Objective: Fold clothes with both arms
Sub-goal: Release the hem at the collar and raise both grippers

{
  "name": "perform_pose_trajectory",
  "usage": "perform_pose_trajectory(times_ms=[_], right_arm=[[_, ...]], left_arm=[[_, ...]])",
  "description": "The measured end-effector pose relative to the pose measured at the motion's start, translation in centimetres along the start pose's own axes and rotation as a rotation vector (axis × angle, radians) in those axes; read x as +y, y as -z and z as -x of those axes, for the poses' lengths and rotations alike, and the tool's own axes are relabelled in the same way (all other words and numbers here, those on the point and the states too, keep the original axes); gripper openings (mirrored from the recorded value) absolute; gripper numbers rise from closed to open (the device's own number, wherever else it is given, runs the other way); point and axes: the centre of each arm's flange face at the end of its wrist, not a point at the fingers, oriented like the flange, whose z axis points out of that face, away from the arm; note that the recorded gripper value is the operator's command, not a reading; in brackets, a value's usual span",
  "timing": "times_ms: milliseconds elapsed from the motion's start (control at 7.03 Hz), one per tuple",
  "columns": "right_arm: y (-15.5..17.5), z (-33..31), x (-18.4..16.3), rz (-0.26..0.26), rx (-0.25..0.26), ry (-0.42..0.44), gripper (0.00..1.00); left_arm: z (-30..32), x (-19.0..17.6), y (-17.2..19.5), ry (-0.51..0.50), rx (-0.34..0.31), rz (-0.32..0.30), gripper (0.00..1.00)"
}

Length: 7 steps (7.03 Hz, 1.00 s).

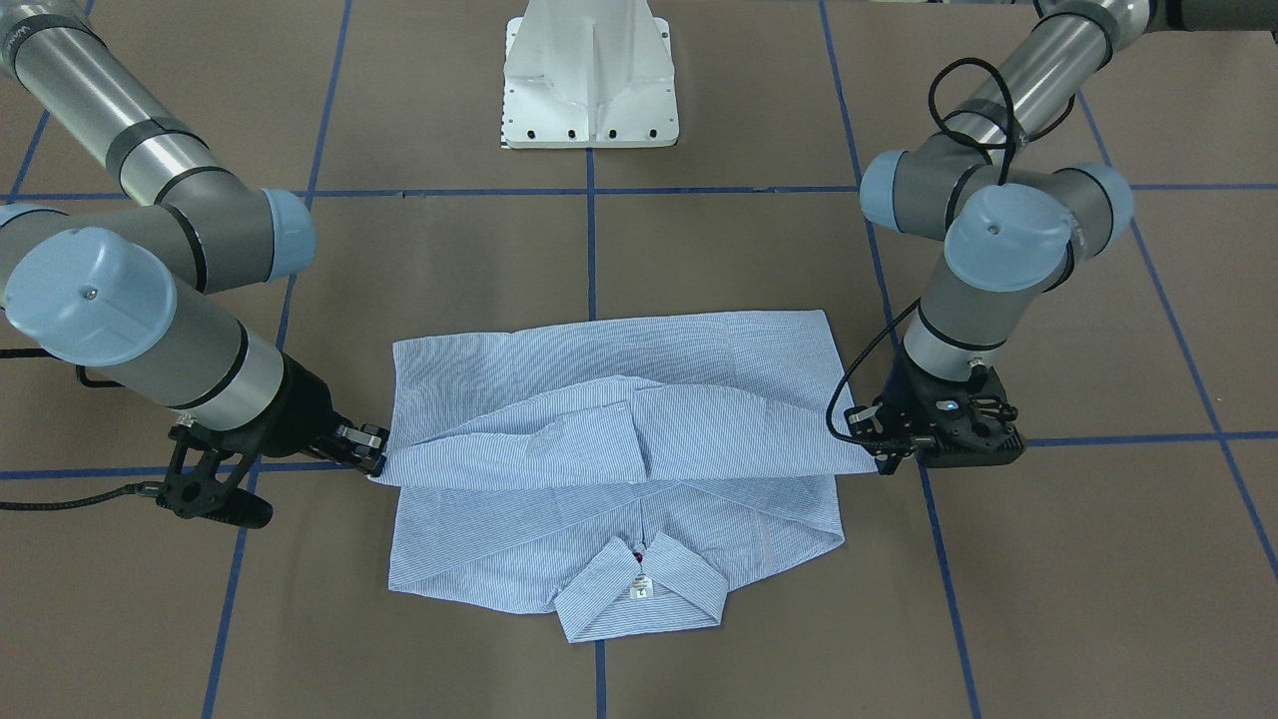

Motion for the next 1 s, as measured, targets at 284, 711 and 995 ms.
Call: perform_pose_trajectory(times_ms=[284, 711, 995], right_arm=[[-0.3, 0.0, 0.1, 0.001, -0.005, 0.007, 0.38], [-1.7, -1.1, -0.6, 0.009, 0.021, -0.013, 0.99], [-2.7, -1.4, 0.0, 0.019, 0.027, -0.01, 1.0]], left_arm=[[-0.1, 0.0, 0.1, -0.001, 0.003, -0.003, 0.41], [0.3, 0.1, -0.2, -0.009, -0.005, -0.004, 0.99], [0.5, 0.2, -0.3, -0.009, -0.009, -0.003, 0.99]])
